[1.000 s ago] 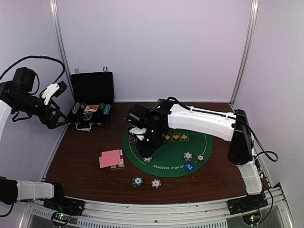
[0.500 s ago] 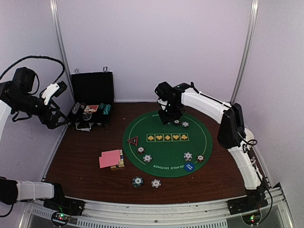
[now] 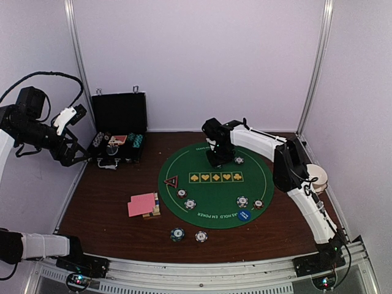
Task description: Distribute texas hold em gaming equipment
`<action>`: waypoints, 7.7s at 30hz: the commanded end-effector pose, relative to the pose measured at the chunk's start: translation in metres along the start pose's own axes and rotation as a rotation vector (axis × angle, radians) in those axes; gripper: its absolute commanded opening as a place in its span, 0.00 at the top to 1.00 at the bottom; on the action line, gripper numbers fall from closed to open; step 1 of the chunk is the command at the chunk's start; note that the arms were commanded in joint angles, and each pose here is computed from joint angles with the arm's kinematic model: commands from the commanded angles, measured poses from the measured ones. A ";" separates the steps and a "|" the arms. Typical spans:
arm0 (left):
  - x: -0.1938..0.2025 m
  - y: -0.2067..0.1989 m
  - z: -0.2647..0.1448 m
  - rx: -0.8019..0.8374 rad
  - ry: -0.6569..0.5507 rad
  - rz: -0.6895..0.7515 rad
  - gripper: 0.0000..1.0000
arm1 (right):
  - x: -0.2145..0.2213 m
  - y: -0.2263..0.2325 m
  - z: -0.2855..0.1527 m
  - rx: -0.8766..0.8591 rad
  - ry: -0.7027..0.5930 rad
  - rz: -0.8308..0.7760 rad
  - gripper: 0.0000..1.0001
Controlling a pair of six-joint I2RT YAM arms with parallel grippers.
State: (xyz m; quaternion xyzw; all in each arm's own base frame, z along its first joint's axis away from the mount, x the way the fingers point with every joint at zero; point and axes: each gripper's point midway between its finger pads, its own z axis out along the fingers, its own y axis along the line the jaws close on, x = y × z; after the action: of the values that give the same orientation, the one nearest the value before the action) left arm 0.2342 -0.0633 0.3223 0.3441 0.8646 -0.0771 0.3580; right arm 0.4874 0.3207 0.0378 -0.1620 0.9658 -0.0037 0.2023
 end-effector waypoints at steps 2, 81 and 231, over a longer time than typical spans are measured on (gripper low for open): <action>-0.003 0.000 -0.002 0.004 -0.016 -0.002 0.02 | -0.023 -0.006 0.004 0.022 -0.085 0.041 0.91; 0.000 -0.010 -0.002 0.071 0.018 -0.049 0.03 | 0.229 0.259 -0.141 -0.437 0.088 -0.638 0.17; -0.009 -0.017 -0.019 0.060 -0.040 0.013 0.02 | 0.244 0.264 -0.125 -0.378 0.135 -0.644 0.16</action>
State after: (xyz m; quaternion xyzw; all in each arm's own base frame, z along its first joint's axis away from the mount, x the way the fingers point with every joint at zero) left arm 0.2191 -0.0722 0.3290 0.3516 0.8625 -0.1079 0.3476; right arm 0.1401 0.4818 0.0366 -0.4930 0.8601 0.0961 0.0890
